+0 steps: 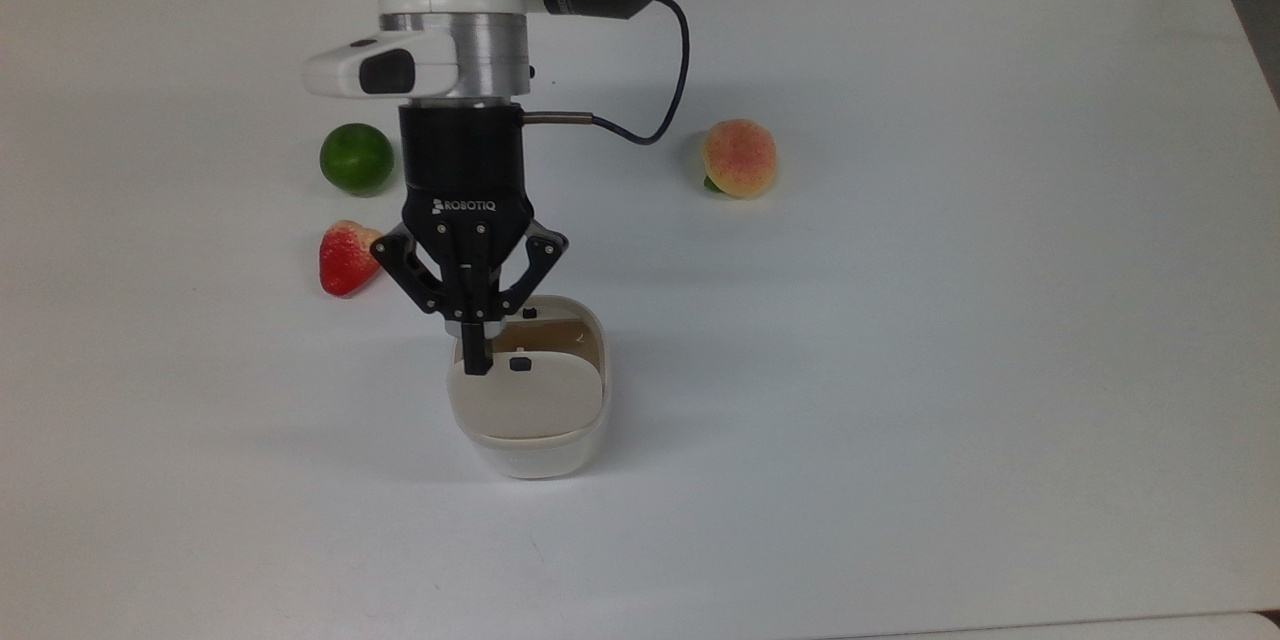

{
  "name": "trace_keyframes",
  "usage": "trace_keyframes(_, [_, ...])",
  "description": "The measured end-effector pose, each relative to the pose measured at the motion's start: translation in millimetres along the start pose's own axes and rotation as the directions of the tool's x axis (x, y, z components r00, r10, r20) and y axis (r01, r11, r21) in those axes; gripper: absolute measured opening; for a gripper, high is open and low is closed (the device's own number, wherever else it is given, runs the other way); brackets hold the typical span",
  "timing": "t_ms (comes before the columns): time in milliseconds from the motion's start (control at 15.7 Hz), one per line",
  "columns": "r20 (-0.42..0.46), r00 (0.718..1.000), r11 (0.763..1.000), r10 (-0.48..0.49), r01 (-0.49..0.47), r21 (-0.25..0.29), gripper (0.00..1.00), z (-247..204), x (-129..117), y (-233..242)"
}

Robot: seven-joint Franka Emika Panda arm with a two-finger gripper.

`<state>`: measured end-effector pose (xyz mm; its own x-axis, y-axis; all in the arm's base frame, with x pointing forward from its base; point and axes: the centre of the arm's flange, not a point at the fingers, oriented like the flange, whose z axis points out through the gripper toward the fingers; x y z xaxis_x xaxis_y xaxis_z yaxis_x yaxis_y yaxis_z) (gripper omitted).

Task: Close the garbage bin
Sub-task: 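Lower the gripper against the raised lid and push it over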

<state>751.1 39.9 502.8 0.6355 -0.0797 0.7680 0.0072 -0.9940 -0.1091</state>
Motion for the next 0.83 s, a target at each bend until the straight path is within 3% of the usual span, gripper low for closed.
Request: trace_keyframes(826, [0.050,0.999,1.000,0.004,-0.004,0.004,0.01,13,-23,0])
